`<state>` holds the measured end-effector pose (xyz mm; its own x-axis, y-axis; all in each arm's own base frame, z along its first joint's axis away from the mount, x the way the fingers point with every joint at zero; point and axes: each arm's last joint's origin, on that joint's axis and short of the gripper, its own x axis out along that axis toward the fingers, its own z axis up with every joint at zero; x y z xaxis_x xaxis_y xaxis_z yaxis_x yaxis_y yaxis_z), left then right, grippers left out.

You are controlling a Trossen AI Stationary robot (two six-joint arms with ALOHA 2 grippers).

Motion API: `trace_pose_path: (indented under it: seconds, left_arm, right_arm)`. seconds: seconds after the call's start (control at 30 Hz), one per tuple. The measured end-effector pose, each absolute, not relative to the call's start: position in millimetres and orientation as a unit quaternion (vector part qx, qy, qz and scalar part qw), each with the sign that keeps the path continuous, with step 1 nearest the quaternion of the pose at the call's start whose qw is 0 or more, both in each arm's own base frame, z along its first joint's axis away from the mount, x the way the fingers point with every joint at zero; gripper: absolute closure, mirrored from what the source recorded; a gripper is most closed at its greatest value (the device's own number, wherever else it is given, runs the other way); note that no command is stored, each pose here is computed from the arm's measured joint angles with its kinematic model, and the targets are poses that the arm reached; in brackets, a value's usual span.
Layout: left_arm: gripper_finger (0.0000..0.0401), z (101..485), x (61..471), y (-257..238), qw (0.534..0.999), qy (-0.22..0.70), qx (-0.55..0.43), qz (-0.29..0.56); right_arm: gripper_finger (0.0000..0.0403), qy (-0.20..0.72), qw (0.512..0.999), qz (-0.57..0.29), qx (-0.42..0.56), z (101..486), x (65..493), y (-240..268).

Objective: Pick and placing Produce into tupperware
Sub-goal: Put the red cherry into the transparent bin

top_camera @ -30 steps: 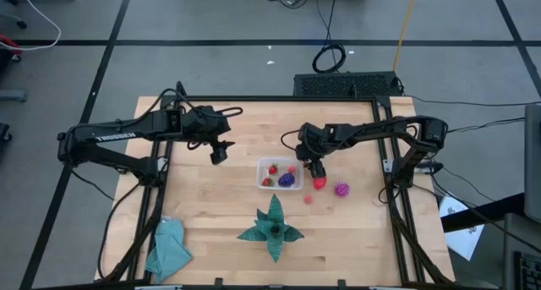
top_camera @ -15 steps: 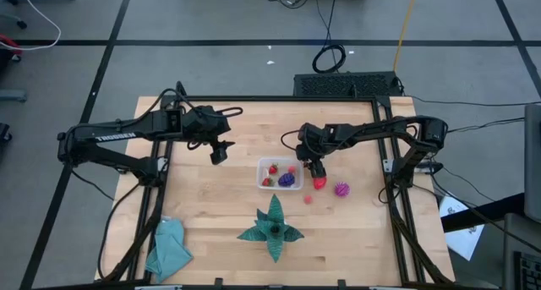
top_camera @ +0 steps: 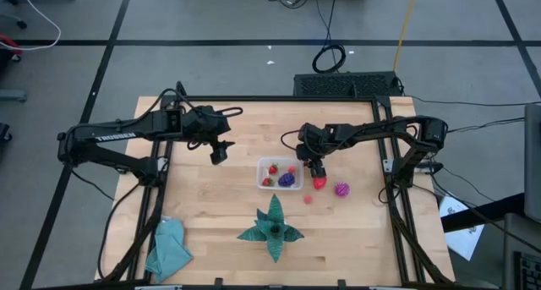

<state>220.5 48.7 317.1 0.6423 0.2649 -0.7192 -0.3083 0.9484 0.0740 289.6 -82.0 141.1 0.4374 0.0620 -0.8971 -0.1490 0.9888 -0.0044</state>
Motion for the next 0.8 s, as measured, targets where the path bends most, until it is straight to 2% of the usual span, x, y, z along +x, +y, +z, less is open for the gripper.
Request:
trace_pose_path:
  seconds: [0.8]
  left_arm:
    - [0.0157, 317.1, 220.5, 48.6, 0.906, 0.392, -0.028, 0.158]
  right_arm:
    - [0.0314, 0.538, 0.841, 0.043, -0.02, 140.7, 284.9, -90.0]
